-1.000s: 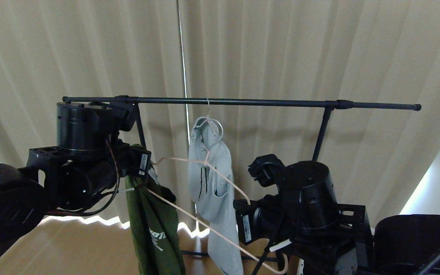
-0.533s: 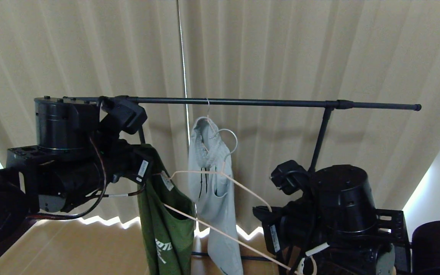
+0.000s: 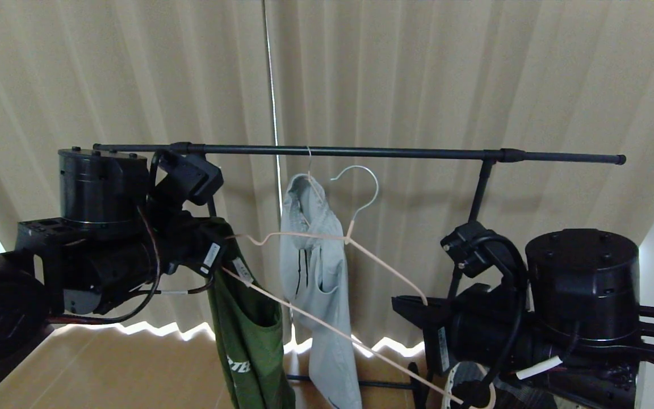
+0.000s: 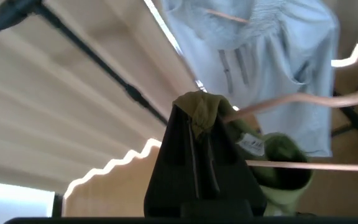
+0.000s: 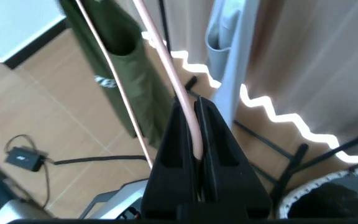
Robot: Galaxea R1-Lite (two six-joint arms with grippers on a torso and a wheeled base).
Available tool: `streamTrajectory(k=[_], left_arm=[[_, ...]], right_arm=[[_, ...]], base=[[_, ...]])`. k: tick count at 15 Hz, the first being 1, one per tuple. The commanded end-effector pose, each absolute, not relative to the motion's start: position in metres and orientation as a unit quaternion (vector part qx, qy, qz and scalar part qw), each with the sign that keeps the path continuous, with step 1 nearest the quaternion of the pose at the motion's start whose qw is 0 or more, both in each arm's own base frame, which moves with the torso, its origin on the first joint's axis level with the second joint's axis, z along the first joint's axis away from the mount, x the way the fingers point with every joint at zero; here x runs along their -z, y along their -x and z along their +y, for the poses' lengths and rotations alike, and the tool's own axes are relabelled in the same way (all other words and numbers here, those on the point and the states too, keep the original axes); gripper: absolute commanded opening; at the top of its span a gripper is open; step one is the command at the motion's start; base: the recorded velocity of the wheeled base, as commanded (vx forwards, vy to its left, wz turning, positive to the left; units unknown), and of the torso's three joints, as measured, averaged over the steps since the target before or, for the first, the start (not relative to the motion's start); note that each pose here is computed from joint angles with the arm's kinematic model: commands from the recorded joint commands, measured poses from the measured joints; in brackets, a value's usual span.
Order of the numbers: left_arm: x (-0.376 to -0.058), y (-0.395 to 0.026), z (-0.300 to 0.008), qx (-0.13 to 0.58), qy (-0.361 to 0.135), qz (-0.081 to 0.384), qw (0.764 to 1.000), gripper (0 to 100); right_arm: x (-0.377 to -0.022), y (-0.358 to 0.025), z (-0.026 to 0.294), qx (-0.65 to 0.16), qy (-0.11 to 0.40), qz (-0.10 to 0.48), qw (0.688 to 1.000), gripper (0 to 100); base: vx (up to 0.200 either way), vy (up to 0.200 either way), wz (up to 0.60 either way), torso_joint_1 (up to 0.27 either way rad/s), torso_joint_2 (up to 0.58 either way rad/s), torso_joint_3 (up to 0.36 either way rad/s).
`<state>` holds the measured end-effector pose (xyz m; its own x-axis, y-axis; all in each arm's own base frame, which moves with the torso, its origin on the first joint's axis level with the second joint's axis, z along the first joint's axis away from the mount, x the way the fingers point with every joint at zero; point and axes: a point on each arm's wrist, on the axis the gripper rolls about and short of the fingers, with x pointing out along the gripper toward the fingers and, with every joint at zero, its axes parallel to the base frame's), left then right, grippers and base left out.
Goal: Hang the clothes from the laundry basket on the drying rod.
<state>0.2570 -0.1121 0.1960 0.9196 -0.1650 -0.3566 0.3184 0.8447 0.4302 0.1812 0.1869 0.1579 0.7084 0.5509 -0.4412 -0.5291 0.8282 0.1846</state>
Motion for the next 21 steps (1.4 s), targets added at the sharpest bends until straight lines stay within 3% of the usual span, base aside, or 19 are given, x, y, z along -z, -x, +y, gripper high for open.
streamTrajectory(k=[1, 5, 9, 21], left_arm=[[-0.194, -0.256, -0.114, 0.141, -0.246, 0.156, 0.946, 0], [-0.195, -0.248, -0.119, 0.172, -0.241, 0.148, 0.944, 0], [-0.208, -0.234, -0.125, 0.252, -0.221, 0.114, 0.935, 0], [-0.228, -0.198, -0.169, 0.38, -0.178, 0.034, 0.907, 0]], right_arm=[[-0.162, -0.18, 0.186, -0.298, -0.027, 0.238, 0.924, 0], [-0.159, -0.186, 0.193, -0.299, -0.027, 0.242, 0.923, 0], [-0.152, -0.194, 0.203, -0.306, -0.026, 0.25, 0.918, 0], [-0.151, -0.216, 0.227, -0.313, -0.032, 0.235, 0.92, 0]], base=[[0.0, 0.0, 0.0, 0.0, 0.0, 0.0], [0.0, 0.0, 0.0, 0.0, 0.0, 0.0], [0.0, 0.0, 0.0, 0.0, 0.0, 0.0], [0.0, 0.0, 0.0, 0.0, 0.0, 0.0]])
